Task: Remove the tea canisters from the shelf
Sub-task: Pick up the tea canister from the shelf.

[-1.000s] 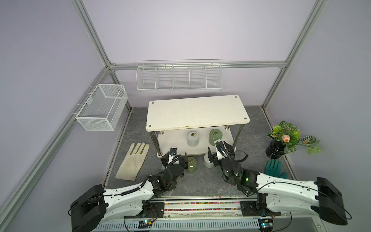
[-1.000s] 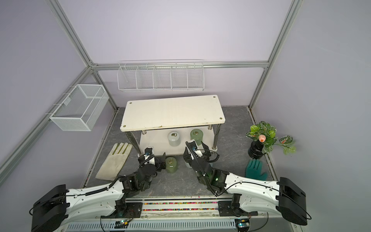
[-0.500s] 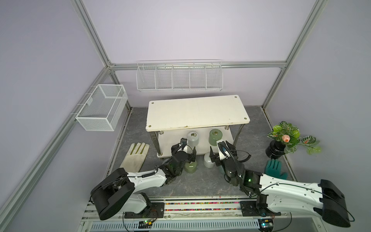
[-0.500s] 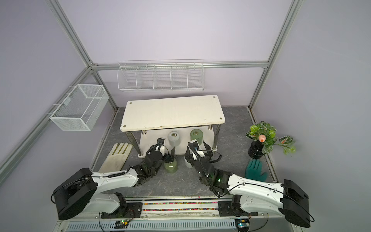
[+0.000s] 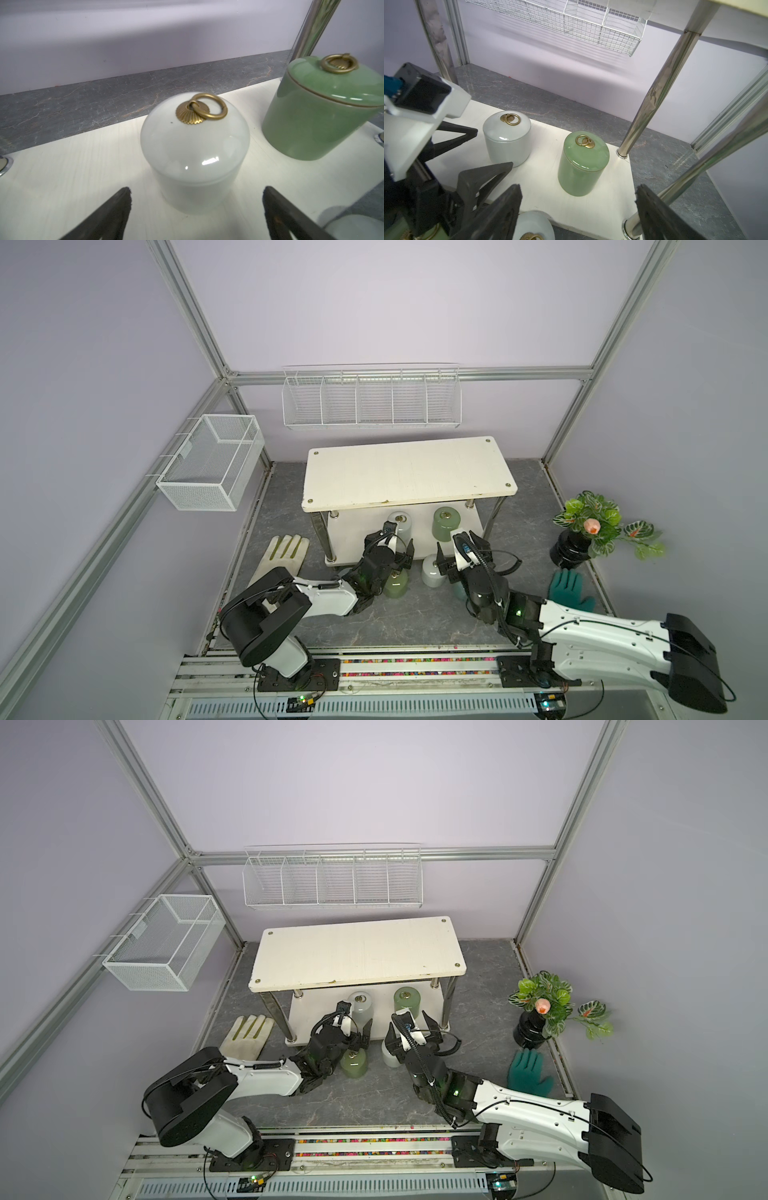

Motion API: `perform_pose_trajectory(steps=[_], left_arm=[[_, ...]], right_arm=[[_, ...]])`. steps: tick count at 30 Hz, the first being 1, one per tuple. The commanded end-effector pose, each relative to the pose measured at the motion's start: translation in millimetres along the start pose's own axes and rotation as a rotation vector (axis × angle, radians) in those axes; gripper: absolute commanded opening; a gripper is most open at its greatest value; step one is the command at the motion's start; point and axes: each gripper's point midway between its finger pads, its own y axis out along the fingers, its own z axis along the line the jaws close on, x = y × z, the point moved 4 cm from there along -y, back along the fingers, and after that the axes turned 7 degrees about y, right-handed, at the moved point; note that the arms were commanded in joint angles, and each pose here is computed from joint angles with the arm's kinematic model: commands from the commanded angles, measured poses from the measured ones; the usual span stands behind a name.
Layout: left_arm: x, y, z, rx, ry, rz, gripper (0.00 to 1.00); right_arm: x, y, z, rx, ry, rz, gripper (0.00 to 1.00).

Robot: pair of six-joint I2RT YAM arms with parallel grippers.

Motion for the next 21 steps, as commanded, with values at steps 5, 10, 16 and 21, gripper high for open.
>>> perform_pose_trajectory(steps=[5,10,16,21], left_arm=[[11.7,13.7,1.6,0.043,-0.025,-0.100,1.00],[11.8,18.4,2.6,0.068,-0.022,-0.122,1.00],[12.3,22.1,8.2,0.091,-0.014,-0.132,1.00],[14.1,27.4,15.1,0.095,-0.023,-0.141,1.00]], right_arm=[[-3.9,4.5,0.9,-0.006,-0.019,0.005,0.89],[-4.8,9.3,5.4,-0.009,-0.045,0.016,0.89],[-6.7,14.4,8.9,-0.011,-0.053,0.023,0.89],[-6.5,16.1,7.5,-0.011,-0.048,0.022,0.89]])
